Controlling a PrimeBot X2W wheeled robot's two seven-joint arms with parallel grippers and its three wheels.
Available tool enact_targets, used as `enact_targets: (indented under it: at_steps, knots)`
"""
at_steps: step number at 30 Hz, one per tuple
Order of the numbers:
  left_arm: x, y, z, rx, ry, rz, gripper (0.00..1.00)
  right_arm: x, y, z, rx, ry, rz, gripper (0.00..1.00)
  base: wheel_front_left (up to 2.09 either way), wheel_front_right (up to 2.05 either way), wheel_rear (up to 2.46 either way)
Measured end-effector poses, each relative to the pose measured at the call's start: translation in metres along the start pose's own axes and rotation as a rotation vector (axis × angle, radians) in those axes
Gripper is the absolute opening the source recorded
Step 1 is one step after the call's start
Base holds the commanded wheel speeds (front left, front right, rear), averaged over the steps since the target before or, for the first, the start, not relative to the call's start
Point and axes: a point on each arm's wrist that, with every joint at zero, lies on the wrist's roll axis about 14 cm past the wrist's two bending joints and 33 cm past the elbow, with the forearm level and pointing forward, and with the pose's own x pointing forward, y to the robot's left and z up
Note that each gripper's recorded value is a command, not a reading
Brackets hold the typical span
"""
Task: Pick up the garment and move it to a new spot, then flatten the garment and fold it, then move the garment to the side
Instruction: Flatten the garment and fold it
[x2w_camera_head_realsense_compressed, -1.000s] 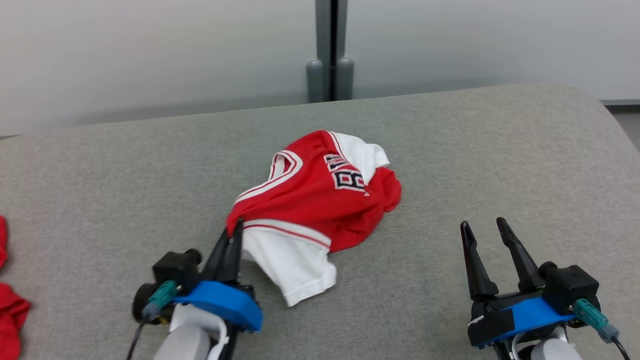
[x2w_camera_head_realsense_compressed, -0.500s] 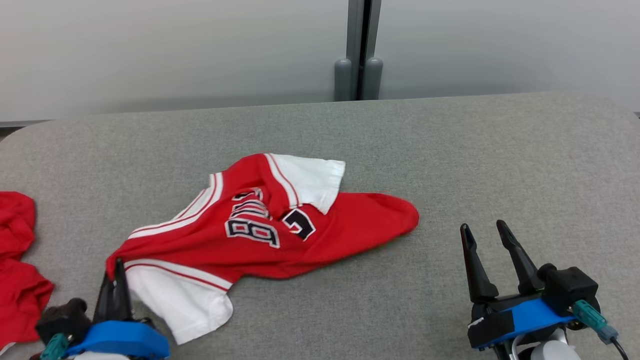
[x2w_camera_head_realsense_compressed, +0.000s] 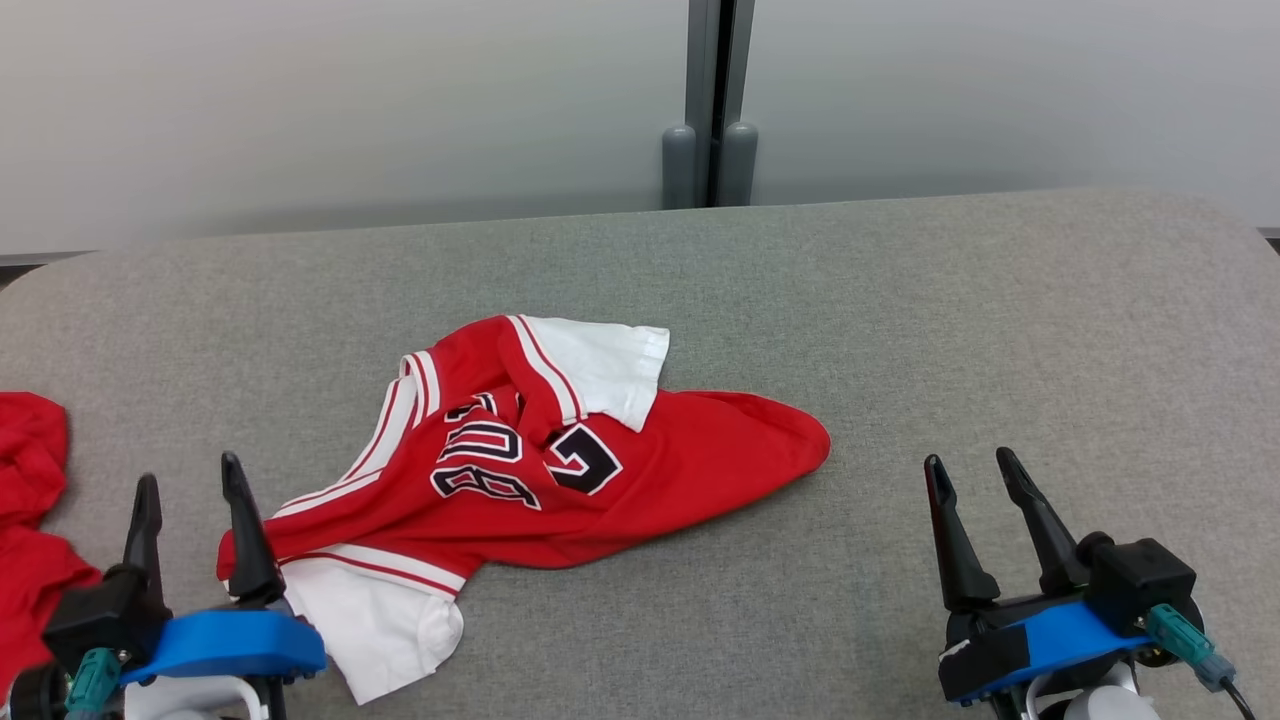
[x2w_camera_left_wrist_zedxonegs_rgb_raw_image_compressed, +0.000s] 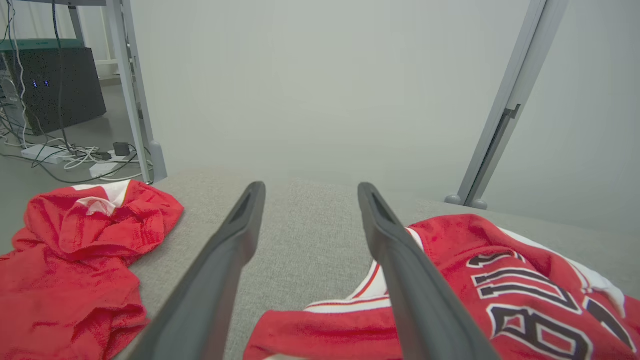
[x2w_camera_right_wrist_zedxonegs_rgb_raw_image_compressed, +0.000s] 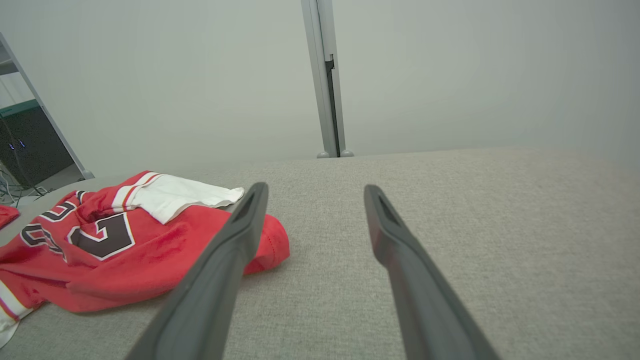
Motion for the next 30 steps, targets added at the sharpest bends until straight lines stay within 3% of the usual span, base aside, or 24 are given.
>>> enact_targets:
  at_steps: [9,16,30]
  knots:
    - [0.000,-0.059,0.048,0.041,-0.163,-0.200,1.00,-0.002,0.000,0.003,-0.008,-0.008,0.001,1.00,0.00,0.00,0.00]
    - [-0.005,-0.094,0.032,0.087,-0.122,-0.320,1.00,-0.006,-0.002,0.005,-0.010,-0.010,-0.008,1.00,0.00,0.00,0.00]
    - [-0.003,-0.082,0.000,0.088,-0.020,-0.268,1.00,-0.010,-0.008,-0.013,-0.013,0.046,-0.025,1.00,0.00,0.00,0.00]
